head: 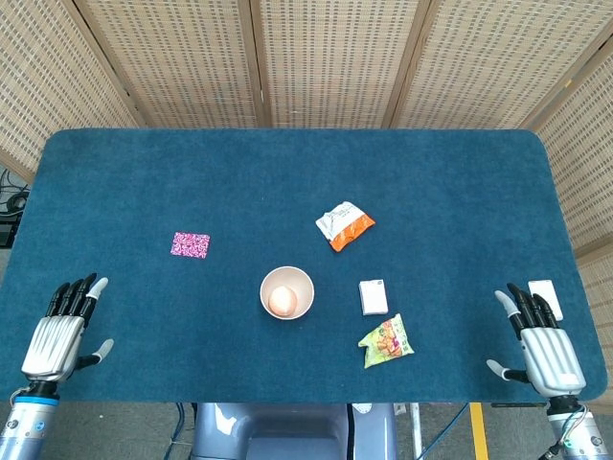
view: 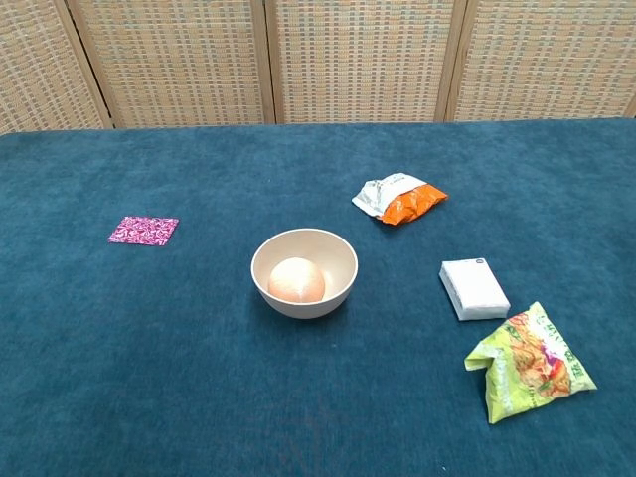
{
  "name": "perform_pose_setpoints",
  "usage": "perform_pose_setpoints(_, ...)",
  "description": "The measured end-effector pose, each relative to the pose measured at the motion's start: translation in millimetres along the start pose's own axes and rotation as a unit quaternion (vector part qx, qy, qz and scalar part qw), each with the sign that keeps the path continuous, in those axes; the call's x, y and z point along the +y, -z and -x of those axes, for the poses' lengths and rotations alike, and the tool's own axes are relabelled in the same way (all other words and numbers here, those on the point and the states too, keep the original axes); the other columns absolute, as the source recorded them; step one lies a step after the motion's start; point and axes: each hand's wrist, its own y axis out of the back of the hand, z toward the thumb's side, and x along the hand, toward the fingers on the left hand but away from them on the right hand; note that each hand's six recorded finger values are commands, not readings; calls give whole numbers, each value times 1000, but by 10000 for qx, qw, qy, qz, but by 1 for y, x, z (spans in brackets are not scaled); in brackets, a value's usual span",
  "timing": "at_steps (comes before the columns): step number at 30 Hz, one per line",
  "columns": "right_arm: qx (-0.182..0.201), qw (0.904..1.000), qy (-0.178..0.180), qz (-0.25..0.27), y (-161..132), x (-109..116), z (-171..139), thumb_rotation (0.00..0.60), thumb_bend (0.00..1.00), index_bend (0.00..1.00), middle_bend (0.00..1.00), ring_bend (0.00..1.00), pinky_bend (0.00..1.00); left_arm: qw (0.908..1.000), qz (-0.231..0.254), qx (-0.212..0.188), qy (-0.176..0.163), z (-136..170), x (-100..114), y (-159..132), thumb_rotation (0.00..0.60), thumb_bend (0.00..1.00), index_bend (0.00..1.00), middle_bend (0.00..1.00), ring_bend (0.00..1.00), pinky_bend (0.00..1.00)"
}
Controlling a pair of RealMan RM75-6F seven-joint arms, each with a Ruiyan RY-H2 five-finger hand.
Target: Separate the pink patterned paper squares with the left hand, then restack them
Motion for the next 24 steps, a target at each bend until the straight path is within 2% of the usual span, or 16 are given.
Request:
perform_pose_setpoints(4,-18,10000,8,25,2,1,0,600,105,0,0,0,0,10000,-20,8,61,-2,-2,0,600,591,43,0,0,0)
perform_pose_setpoints(7,-28,10000,6,43,3,1,0,600,105,0,0,0,0,9999,-21,13,135,-7,-3,-2,600,683,43,0,0,0)
perform_pose_setpoints(12,-29,10000,-13,48,3,1,1,600,105,0,0,0,0,9996,-120,28,251,-19,0,-3,600,756,43,0,0,0)
perform_pose_setpoints(16,-21,10000,-29,59,3,0,2,600,105,0,0,0,0,9984,-427,42,374,-34,4,-6,600,817,43,0,0,0)
perform_pose_setpoints(24,-27,9999,-17,101,4,1,1,600,105,0,0,0,0,9919,-939,110,844,-69,6,-16,600,877,43,0,0,0)
